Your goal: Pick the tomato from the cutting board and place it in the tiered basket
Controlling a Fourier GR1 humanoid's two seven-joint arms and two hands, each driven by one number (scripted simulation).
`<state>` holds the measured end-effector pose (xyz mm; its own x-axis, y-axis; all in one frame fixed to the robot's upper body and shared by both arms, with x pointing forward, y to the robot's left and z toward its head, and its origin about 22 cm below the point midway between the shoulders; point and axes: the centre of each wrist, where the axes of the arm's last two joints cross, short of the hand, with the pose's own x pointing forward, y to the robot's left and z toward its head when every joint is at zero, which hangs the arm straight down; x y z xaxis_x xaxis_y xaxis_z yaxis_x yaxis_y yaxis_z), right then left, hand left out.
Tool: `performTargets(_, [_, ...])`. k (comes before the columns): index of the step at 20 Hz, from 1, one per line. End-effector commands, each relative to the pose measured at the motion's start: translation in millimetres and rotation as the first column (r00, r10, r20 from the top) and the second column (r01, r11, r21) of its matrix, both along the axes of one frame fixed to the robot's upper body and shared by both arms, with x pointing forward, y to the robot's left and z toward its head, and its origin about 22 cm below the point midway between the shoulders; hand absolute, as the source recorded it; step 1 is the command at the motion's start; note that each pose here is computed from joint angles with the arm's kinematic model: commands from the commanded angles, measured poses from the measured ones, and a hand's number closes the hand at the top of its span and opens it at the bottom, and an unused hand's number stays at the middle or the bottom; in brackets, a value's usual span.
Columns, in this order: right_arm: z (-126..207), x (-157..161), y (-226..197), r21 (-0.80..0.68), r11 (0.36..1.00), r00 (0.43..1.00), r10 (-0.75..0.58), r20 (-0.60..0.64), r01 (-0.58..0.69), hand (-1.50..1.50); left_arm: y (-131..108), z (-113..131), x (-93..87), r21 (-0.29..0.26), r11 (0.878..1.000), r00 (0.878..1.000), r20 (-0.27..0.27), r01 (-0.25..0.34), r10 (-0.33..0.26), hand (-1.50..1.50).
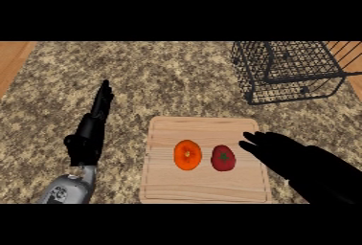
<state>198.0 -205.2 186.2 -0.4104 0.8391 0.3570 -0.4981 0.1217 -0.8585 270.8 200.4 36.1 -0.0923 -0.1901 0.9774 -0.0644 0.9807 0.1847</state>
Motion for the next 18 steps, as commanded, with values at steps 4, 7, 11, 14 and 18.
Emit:
performTargets(4, [-28,-4,3,-0.092,0.996,0.999,-0.006,0.039,0.01,-1.5,5,-14,11.3,0.007,1.0,1.0,0.0,0.002,-0.002,0.0])
performTargets(7, [-13,-2,4,-0.088,0.995,0.999,0.044,0.031,-0.041,-1.5,4,1,4.1,-0.007,1.0,1.0,0.006,0.008,-0.008,0.0])
performTargets(11, [-10,13,4,-0.125,0.988,0.989,0.102,0.107,-0.089,-1.5,5,-9,-4.6,0.01,1.0,1.0,0.023,-0.01,0.009,0.0])
performTargets(14, [-30,1,18,-0.134,0.986,0.984,0.116,0.138,-0.097,-1.5,7,-8,-19.8,0.008,1.0,1.0,-0.001,-0.006,0.006,0.0])
performTargets(18, [-39,34,15,-0.136,0.991,0.988,0.007,0.155,0.015,-1.5,3,1,-0.8,0.019,1.0,1.0,-0.004,0.019,-0.019,0.0])
